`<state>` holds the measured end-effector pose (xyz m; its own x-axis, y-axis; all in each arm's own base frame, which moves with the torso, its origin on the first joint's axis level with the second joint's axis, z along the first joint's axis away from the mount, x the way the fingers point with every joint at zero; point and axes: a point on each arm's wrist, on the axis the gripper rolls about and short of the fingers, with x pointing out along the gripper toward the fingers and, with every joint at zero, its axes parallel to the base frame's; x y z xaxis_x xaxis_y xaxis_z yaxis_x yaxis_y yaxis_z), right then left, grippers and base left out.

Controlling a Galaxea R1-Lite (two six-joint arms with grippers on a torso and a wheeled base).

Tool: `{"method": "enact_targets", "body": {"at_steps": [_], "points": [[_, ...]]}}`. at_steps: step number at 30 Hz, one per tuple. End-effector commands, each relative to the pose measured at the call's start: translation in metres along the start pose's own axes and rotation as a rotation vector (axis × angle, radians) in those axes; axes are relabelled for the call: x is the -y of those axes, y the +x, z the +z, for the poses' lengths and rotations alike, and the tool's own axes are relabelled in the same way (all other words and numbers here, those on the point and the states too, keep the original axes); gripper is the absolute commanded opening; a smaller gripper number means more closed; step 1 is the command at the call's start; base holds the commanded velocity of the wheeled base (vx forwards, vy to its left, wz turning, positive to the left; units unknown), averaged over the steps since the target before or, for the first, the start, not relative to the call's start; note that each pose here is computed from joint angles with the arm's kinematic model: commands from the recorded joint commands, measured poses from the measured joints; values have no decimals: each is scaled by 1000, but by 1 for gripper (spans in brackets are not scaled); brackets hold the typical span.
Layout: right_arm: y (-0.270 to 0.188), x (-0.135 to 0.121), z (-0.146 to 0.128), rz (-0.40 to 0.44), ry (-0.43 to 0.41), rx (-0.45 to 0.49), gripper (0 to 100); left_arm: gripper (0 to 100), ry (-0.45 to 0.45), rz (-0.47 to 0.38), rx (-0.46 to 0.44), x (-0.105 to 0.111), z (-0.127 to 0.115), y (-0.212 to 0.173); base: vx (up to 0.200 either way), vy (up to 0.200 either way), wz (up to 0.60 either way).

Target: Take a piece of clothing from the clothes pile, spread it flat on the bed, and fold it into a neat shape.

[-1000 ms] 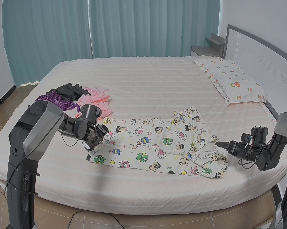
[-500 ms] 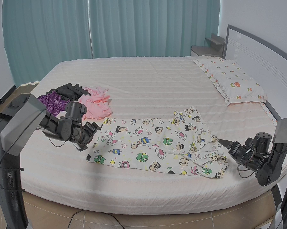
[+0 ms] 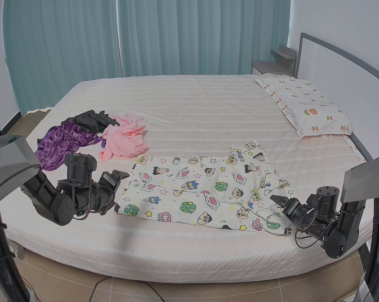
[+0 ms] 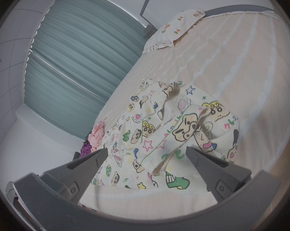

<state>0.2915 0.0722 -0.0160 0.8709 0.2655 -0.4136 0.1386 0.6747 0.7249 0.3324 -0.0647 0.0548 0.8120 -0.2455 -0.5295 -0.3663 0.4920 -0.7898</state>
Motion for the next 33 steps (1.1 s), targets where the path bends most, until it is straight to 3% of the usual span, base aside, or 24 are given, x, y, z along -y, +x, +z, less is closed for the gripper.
{"method": "enact_targets", "body": {"at_steps": [1, 24, 25, 33], "points": [[17, 8, -16, -18, -5, -21, 100, 100, -7, -2, -16, -6, -9, -14, 0, 0, 0], [32, 6, -18, -11, -11, -18, 100, 100, -8, 28, -24, -13, -12, -10, 0, 0, 0], [32, 6, -18, -11, -11, -18, 0, 100, -8, 28, -24, -13, -12, -10, 0, 0, 0], [29, 6, -18, -26, -12, 1, 0, 100, -12, 25, -21, -13, -12, -10, 0, 0, 0]]}}
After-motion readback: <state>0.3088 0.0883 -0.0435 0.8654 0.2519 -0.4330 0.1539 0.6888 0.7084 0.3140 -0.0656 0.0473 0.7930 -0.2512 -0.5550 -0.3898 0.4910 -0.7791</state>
